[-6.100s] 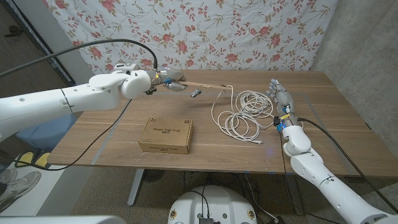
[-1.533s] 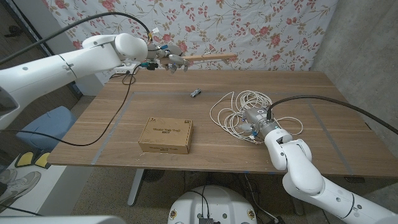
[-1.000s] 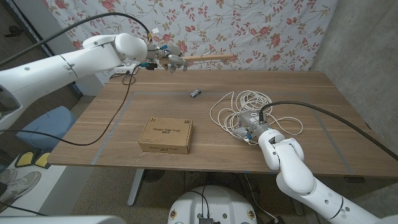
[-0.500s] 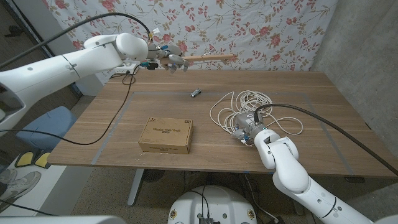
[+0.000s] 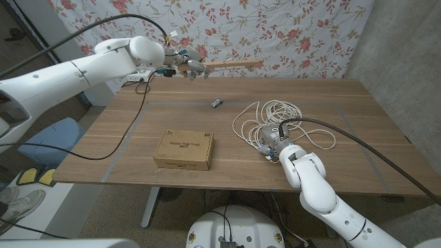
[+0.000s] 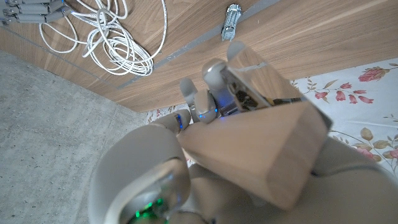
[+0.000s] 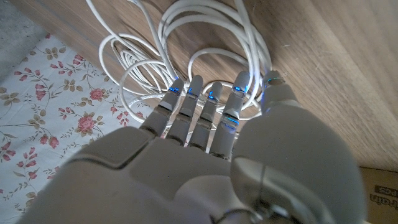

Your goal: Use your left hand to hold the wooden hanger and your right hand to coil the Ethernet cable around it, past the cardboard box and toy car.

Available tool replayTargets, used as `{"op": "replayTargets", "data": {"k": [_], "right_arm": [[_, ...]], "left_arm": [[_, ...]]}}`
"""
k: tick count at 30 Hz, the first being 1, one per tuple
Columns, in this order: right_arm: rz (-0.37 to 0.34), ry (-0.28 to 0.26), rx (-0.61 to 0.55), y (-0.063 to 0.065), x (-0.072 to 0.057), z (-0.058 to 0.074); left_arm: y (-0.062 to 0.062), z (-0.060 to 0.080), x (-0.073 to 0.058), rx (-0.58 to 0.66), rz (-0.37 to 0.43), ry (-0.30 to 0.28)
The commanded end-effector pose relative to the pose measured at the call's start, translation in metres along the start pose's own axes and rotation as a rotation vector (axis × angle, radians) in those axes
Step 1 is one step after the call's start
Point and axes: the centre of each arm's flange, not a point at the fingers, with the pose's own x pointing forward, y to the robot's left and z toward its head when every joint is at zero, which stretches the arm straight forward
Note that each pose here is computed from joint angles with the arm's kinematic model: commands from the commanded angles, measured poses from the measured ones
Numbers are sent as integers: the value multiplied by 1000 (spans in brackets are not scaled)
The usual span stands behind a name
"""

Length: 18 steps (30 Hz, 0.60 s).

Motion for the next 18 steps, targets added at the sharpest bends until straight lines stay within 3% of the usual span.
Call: {"op": "replayTargets", "data": {"k": [1,14,18], "right_arm": [[0,13,-10,9,8,1],[-55,35,67,9,5,-3],[-134,50,162,10,1,-11]], "left_arm": [[-1,-1,-1,-9,0,4],[-3,-3,-3,-2,-6,15],[-2,-4,-5,-1,2,15]]}}
